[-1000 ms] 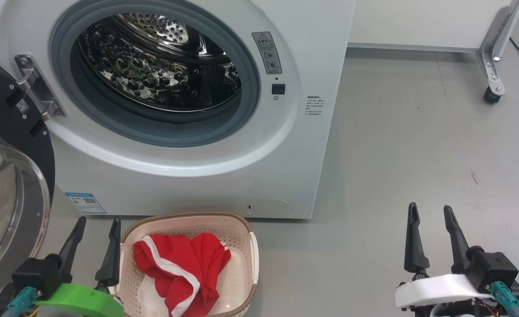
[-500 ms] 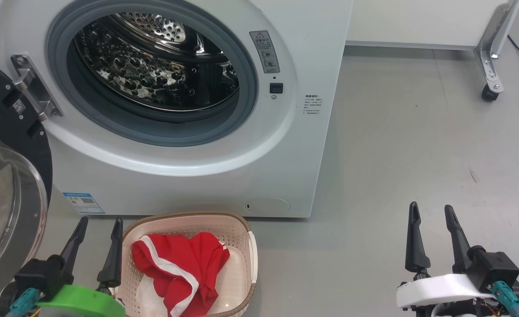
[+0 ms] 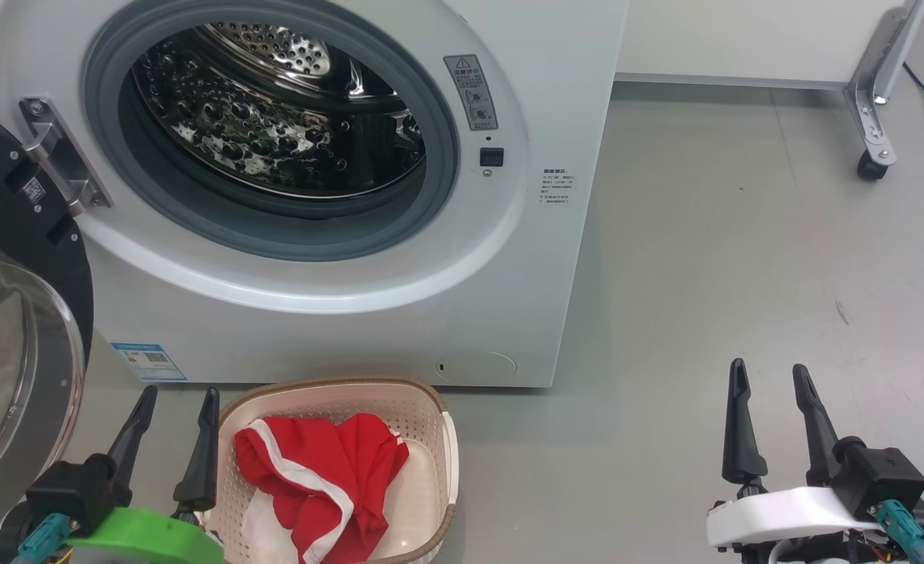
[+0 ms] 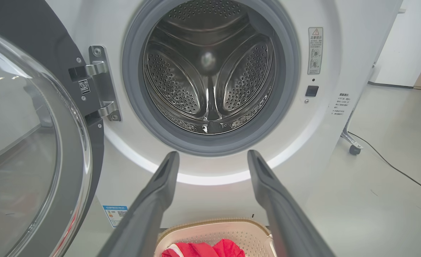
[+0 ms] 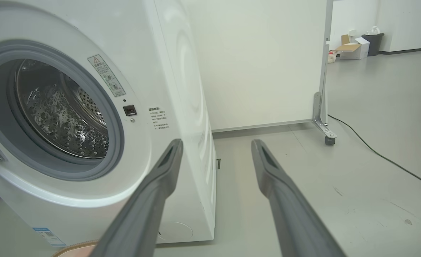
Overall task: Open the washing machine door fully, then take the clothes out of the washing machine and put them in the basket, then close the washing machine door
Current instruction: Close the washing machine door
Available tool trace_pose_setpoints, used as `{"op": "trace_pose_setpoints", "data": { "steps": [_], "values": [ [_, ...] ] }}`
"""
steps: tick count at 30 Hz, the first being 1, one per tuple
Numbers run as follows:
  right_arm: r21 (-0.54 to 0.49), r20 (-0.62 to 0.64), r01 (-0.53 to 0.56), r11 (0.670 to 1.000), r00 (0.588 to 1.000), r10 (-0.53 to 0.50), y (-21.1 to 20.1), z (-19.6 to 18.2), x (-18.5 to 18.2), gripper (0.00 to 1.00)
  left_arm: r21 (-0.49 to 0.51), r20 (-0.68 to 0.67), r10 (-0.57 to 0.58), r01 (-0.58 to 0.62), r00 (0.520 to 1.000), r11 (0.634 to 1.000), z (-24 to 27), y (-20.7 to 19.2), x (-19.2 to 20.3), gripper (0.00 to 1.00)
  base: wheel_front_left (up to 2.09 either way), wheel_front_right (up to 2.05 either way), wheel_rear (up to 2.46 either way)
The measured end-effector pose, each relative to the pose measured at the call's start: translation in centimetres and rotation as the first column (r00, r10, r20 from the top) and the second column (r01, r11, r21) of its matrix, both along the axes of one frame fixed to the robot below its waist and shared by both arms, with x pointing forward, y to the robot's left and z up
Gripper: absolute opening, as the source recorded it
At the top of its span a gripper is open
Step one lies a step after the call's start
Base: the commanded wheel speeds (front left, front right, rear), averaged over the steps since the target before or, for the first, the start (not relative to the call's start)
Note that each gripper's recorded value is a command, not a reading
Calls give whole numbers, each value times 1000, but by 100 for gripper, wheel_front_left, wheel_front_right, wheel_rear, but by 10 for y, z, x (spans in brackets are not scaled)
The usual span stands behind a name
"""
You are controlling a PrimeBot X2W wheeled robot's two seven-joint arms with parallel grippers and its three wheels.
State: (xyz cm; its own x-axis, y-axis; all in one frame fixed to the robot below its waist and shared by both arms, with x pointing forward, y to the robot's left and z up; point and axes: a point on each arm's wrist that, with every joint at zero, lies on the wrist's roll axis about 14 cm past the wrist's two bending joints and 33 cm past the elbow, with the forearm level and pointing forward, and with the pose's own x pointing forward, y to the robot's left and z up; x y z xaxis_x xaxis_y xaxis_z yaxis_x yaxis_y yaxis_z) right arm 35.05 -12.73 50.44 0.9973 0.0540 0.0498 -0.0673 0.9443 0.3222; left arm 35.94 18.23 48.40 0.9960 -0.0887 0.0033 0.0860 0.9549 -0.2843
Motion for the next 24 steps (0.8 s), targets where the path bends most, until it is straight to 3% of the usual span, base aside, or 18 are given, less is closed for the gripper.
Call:
{"op": "trace_pose_setpoints", "data": {
  "steps": [24],
  "values": [
    [3,-10,-4,1000,1000,4,1,-3,1,100,3,-9,-14,14,1000,1000,-4,-3,0,100,-62,62,0]
  ]
}}
